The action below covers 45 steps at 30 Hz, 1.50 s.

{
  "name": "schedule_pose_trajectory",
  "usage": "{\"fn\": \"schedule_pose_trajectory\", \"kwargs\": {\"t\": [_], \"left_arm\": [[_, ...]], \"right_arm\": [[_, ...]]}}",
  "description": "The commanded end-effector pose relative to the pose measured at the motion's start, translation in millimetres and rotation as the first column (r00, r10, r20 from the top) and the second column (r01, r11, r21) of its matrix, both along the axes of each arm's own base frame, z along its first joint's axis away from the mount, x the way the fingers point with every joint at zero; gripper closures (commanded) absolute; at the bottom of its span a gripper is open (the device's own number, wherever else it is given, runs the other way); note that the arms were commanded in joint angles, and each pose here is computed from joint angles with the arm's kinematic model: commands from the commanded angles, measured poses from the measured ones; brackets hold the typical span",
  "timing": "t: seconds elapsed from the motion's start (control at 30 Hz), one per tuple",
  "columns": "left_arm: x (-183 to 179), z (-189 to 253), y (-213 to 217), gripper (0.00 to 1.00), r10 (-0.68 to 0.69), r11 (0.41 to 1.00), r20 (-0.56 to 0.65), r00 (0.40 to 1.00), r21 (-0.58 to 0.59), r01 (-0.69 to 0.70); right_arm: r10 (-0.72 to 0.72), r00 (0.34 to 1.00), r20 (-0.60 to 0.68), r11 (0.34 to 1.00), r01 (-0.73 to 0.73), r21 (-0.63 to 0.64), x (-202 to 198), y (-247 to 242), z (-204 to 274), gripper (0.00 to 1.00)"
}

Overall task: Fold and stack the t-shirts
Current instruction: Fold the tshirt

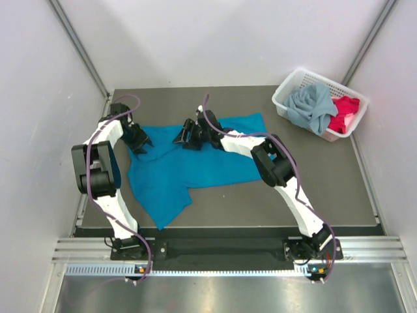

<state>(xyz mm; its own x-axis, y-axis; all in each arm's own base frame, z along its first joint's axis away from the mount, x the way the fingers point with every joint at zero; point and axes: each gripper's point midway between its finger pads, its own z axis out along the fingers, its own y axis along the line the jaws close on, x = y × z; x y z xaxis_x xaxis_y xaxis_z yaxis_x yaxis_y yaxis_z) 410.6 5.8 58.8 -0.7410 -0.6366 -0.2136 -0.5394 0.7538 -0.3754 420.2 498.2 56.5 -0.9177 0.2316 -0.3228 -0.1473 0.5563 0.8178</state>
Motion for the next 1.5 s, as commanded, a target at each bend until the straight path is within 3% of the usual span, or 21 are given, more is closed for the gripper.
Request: {"fn": "schedule_pose_trajectory", "kwargs": {"t": [0.0,0.57,0.97,1.47], "left_arm": [[4,2,6,0.52,0.020,1.000,0.004,1.000,0.017,-0.020],[-1,-7,8,0.52,0.032,0.999,-0.022,0.999,0.028,-0.032],[5,6,9,0.52,0.016,0.999,0.012,1.000,0.041,-0.016],[4,26,7,0.52,-0.020,0.999,0.052,0.998,0.048,0.017]], "right_arm": [[0.012,0.999,0.042,0.998,-0.015,0.067,-1,22,21,0.38],[0.037,0.998,0.049,0.984,-0.045,0.173,-3,53,29,0.39],[0.047,0.998,0.037,0.930,-0.058,0.363,-9,70,77,0.40],[0.060,0.998,0.021,0.930,-0.064,0.361,5,75,67,0.41]]}}
